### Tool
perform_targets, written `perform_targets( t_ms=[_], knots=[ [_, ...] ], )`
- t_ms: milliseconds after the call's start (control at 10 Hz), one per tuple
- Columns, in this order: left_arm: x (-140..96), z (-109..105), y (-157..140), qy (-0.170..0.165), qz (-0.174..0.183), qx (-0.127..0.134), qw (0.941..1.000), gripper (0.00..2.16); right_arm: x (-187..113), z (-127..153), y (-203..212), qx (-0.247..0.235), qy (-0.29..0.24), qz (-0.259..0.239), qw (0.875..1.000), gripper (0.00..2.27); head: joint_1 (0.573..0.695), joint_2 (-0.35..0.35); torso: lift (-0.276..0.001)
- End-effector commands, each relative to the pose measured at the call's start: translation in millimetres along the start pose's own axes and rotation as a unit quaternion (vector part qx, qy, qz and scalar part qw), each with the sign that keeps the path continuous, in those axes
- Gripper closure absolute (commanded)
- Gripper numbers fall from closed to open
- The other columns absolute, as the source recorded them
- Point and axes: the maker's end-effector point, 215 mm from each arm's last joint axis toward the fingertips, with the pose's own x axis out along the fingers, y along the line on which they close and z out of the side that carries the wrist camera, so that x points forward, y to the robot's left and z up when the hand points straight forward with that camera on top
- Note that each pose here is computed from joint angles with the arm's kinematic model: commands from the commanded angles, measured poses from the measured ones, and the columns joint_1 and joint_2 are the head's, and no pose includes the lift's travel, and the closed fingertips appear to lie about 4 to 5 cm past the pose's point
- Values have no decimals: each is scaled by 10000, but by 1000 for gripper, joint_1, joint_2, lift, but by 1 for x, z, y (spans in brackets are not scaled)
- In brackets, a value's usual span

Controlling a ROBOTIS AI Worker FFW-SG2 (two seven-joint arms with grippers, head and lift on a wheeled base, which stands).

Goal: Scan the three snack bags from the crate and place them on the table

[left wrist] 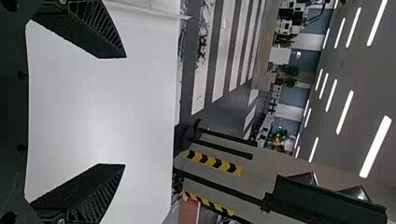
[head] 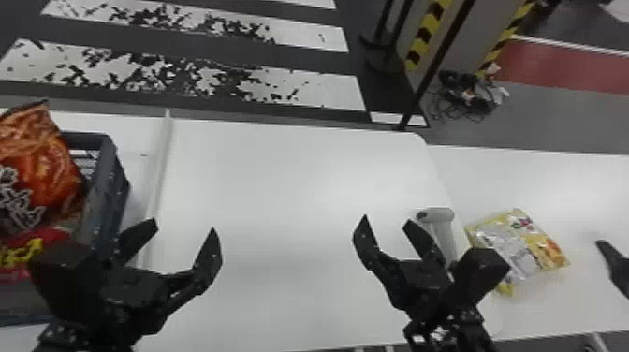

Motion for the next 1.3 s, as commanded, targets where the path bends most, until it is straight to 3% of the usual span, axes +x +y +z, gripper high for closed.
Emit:
perform_targets(
  t_ms=[0,200,300,500,800,1200],
  knots=[
    [-6,5,17,-94,154,44,9998,29,-1,1,-1,-73,-21,-2,10000,87,695,-194,-62],
    [-13,22,38,-337,352,136,9987,29,0,0,-9,-163,-10,-27,9999,90,695,-170,-62],
    [-17,31,59,-401,538,218,9975,29,0,5,-9,-252,-96,16,9996,97,695,-155,-62],
    [-22,50,99,-578,774,104,9953,29,-3,12,-5,-322,-209,150,9991,97,695,-93,-62],
    [-26,69,144,-790,1075,274,9907,29,-1,19,-9,-463,-223,232,9984,130,695,-25,-62],
    [-56,98,238,-1086,1626,107,9806,36,4,8,-10,-575,0,248,9980,130,695,84,-62]
  ],
)
